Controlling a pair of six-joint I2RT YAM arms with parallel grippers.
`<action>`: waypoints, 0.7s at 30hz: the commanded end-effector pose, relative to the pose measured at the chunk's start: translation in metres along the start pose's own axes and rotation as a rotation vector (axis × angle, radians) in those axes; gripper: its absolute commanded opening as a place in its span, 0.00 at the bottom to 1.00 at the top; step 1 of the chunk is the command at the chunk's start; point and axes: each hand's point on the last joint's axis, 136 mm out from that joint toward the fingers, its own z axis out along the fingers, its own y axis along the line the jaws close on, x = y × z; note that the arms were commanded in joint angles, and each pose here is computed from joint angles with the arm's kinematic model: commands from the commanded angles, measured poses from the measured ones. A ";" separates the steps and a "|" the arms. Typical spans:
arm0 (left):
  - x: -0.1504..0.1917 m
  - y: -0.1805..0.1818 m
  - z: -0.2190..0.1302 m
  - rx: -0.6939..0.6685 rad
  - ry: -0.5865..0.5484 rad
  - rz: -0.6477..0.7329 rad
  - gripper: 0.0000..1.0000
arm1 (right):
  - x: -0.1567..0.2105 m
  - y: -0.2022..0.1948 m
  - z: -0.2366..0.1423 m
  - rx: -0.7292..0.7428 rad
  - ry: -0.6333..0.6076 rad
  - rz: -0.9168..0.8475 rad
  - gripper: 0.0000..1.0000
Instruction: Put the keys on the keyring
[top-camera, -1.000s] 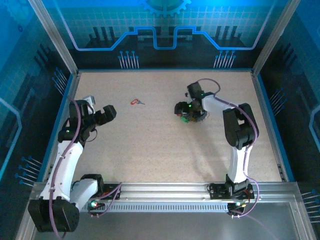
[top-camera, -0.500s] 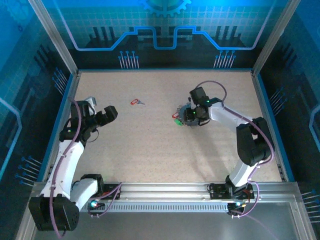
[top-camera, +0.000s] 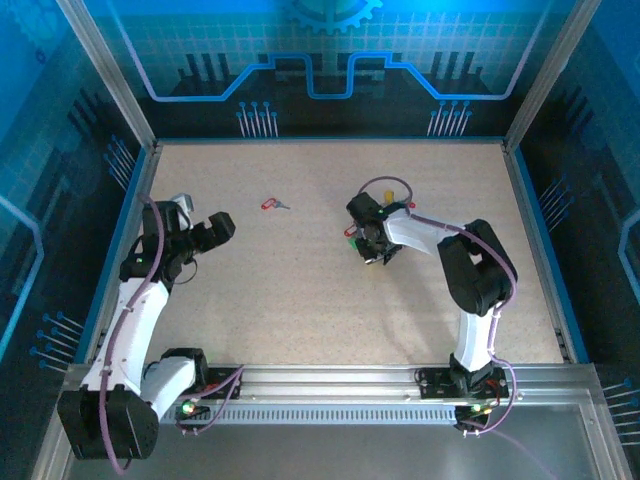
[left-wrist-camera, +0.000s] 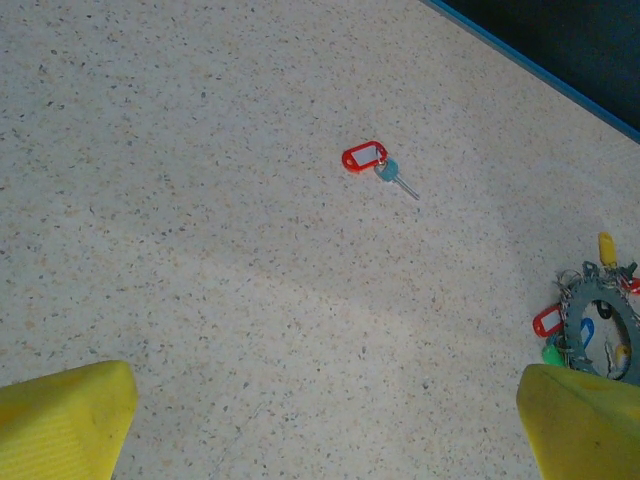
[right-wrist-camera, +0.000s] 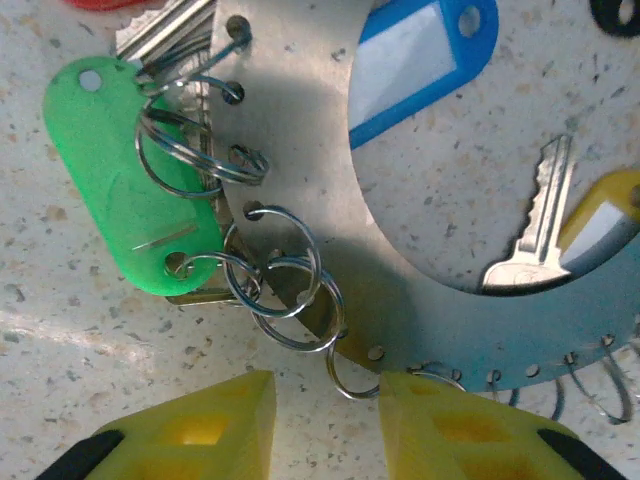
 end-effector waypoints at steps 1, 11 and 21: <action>-0.004 -0.001 -0.006 0.003 -0.020 0.005 0.99 | -0.007 -0.009 -0.007 0.093 -0.006 -0.063 0.32; -0.004 -0.003 -0.008 0.011 -0.024 0.005 0.99 | -0.002 -0.010 0.003 0.135 0.023 -0.089 0.26; -0.004 -0.004 -0.008 0.013 -0.029 0.002 0.99 | -0.001 -0.003 0.001 0.137 0.026 -0.120 0.38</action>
